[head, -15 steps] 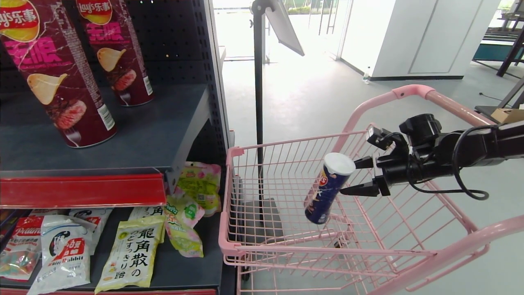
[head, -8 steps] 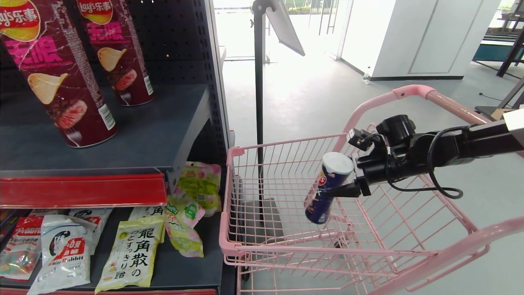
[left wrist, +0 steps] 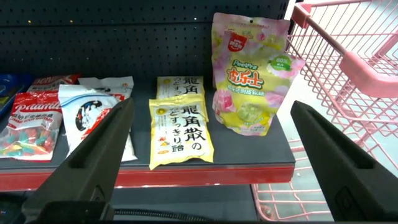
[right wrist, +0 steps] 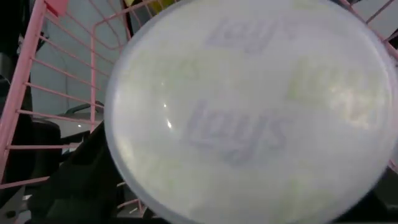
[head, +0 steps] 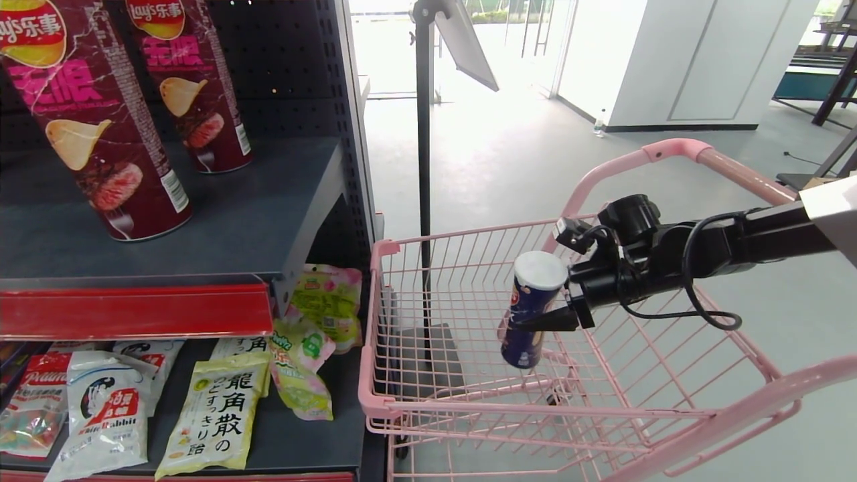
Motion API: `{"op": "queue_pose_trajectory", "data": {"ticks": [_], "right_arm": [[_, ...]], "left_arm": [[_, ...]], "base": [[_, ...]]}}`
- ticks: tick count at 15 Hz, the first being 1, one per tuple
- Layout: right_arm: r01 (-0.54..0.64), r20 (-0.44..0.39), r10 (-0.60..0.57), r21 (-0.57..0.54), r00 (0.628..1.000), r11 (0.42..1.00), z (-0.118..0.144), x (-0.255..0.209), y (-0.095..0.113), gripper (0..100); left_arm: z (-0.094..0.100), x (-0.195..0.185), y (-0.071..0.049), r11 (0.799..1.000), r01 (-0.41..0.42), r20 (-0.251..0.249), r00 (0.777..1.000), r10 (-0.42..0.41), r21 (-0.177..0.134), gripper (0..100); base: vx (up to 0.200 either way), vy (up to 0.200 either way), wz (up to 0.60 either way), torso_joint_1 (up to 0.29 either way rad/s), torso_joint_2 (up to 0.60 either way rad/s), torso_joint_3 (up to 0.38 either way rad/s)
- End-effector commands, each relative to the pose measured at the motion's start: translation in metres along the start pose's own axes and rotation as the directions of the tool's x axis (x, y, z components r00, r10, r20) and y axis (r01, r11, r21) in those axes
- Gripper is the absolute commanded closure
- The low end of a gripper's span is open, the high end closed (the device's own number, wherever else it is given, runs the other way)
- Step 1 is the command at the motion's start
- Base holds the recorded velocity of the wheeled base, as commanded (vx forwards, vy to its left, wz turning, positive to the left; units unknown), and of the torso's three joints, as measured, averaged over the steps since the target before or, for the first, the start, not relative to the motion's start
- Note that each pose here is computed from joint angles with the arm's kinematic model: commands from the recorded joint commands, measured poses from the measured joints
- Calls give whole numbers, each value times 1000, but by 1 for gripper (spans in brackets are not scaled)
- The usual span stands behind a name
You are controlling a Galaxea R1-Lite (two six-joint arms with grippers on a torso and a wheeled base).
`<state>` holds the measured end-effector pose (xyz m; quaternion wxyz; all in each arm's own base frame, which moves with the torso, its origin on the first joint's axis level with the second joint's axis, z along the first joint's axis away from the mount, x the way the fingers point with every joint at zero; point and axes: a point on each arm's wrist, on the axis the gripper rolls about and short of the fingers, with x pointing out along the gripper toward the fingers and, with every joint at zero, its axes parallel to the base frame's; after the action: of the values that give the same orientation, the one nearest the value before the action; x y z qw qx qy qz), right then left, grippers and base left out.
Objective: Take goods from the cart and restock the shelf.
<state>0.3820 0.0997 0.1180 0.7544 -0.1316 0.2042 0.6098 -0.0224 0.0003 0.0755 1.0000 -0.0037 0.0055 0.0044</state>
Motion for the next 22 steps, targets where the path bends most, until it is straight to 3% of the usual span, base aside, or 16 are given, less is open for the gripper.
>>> {"op": "queue_pose_trajectory", "data": {"ticks": [1,9,16,22], "right_arm": [[-8,-19,9,29,1000,1000,-3,2,5,0],[-86,-19,87,68,996,994,-4,14,17,0],[-86,-37,93,157,995,984,-14,21,14,0],[-79,-33,85,158,996,984,-14,29,2,0]], "left_arm": [[0,0,0,1000,0,-1,1000,0,0,0],[0,0,0,1000,0,-1,1000,0,0,0],[0,0,0,1000,0,-1,1000,0,0,0],[0,0,0,1000,0,-1,1000,0,0,0]], "base": [[0,0,0,0,0,0],[0,0,0,0,0,0],[0,0,0,0,0,0],[0,0,0,0,0,0]]}}
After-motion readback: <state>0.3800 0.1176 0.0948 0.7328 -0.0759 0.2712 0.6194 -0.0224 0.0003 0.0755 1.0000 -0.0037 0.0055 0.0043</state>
